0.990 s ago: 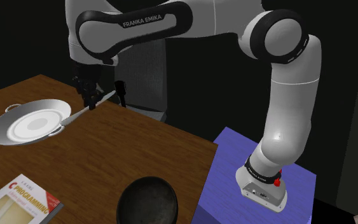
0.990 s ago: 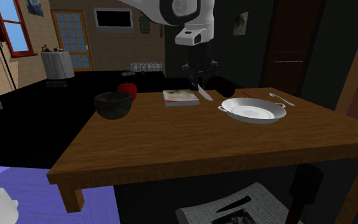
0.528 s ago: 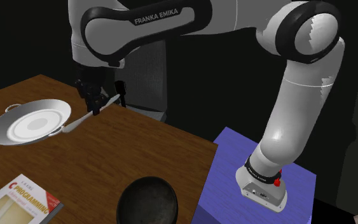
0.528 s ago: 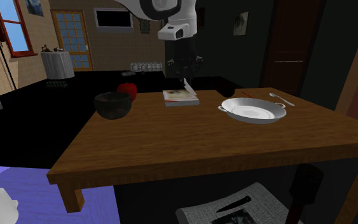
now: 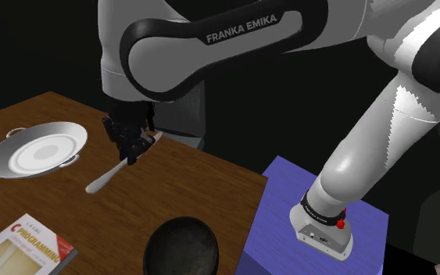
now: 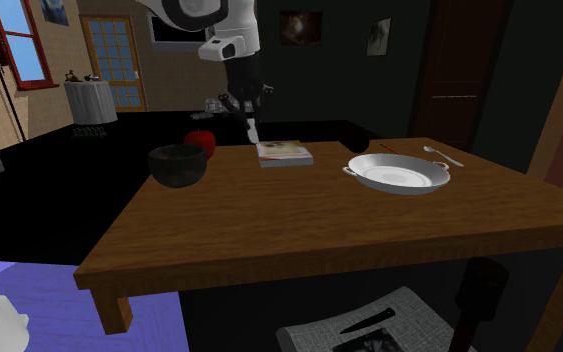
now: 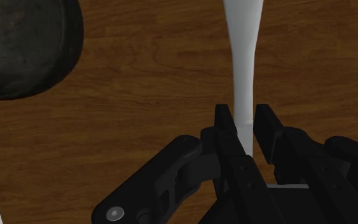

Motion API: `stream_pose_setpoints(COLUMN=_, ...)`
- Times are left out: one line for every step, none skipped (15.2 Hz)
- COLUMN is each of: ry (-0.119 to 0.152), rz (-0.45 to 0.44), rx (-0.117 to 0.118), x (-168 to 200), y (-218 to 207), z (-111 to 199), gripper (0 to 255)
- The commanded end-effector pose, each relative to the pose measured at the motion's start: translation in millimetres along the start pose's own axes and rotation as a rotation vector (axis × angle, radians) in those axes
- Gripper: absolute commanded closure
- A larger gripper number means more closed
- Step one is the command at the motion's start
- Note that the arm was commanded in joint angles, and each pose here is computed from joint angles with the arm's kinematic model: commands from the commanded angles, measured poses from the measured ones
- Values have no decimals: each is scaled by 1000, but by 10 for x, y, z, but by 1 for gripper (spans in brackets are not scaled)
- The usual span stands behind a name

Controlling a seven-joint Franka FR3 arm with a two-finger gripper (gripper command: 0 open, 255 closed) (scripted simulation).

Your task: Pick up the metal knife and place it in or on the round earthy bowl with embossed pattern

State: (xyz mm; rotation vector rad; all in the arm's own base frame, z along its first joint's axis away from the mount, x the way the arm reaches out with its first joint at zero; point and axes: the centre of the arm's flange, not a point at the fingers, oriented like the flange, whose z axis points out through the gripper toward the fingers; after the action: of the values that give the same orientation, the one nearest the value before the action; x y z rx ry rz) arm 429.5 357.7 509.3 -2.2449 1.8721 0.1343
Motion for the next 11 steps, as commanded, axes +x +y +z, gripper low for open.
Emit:
stream_pose_setpoints(ry=-1, rz=2, rx=0, x=-89, y=217, z=-1, gripper=255)
stream_pose_setpoints(ry=-1, rz=2, rx=0, x=-141, y=339, z=-6, gripper=255)
stream_pose_setpoints(ry=-1, rz=2, rx=0, x=-193, y=460, z=-12, gripper=255)
stream_pose_setpoints(ry=-1, rz=2, rx=0, x=-245, y=581, z=-18, gripper=255)
stream_pose_setpoints(ry=-1, rz=2, rx=0, x=-297, y=702, z=-24, gripper=255)
stream_pose_setpoints(ry=-1, rz=2, rx=0, x=-349, y=823, z=-30, gripper=255)
stream_pose_setpoints(ry=-1, rz=2, rx=0, x=-401, y=944, z=-36, gripper=255)
stream_pose_setpoints(ry=-1, rz=2, rx=0, x=-454, y=1066, z=-41, gripper=255)
stream_pose_setpoints(ry=-1, rz=2, rx=0, x=-506, y=1187, z=-47, gripper=255)
stream_pose_setpoints(ry=-1, rz=2, rx=0, x=-558, y=1308, z=-53, gripper=255)
stream_pose_setpoints(ry=-1, rz=2, rx=0, x=-610, y=1429, z=-59, gripper=255)
